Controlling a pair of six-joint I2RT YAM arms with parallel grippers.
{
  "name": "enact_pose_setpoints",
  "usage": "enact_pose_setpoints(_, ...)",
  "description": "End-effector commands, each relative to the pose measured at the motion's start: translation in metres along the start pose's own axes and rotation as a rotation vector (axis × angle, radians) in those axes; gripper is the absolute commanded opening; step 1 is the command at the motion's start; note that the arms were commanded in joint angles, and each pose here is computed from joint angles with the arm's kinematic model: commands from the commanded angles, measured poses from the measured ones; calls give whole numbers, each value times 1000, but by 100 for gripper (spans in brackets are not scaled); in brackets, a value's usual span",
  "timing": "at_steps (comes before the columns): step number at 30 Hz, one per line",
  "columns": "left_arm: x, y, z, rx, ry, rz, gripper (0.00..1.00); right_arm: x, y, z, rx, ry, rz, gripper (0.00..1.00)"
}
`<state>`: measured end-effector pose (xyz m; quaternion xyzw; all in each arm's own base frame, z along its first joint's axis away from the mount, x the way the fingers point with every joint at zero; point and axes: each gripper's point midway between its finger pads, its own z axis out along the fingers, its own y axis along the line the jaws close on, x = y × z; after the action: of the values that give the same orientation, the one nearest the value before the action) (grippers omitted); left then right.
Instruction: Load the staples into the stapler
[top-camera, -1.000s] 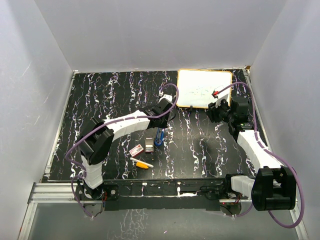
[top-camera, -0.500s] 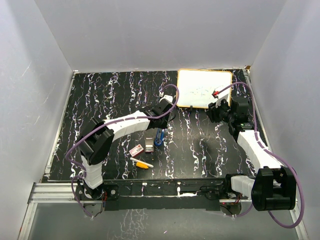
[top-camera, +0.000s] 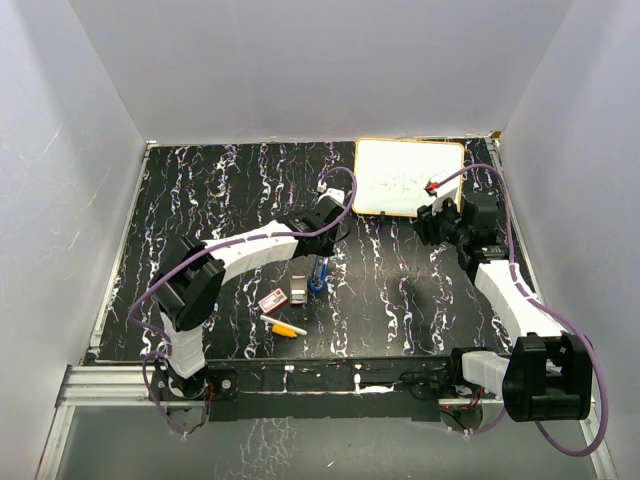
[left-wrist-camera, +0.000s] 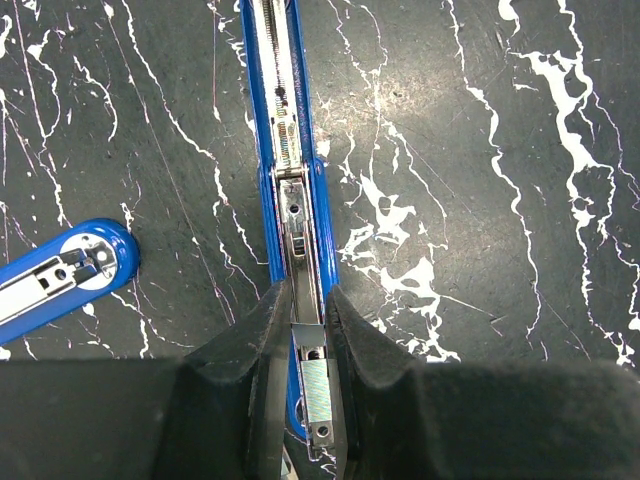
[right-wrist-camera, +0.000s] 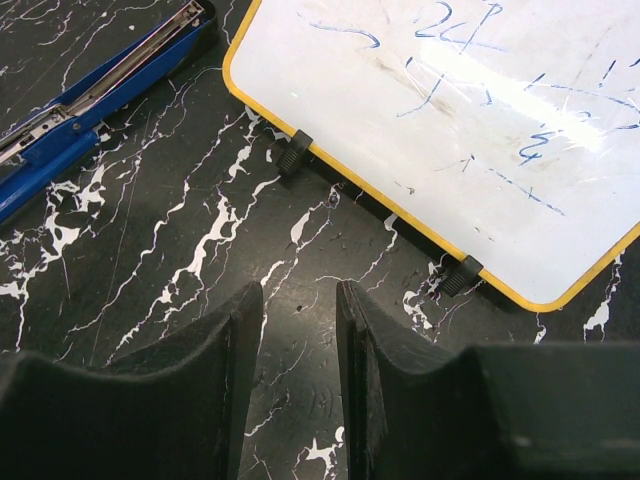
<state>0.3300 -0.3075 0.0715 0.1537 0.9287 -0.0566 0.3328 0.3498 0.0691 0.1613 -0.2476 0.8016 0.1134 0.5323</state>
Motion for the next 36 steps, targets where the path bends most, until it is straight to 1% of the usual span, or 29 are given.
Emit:
enact_pose_setpoints(1,-12,2,-16,-1,-35,-24,0,-9,-2,-2,7,-40,-12,38)
enact_pose_setpoints(16,-10,4,-8,-36,-16,-31,0,-9,-1,-2,2,-39,-10,39)
enact_pose_setpoints(28,-16,2,-12,-45,-20,-45,0,-8,0,-1,-4,-37,-10,39)
enact_pose_setpoints(36,-13,-1,-10,-50,-9,-37,0,-8,0,-2,-4,-39,-12,39)
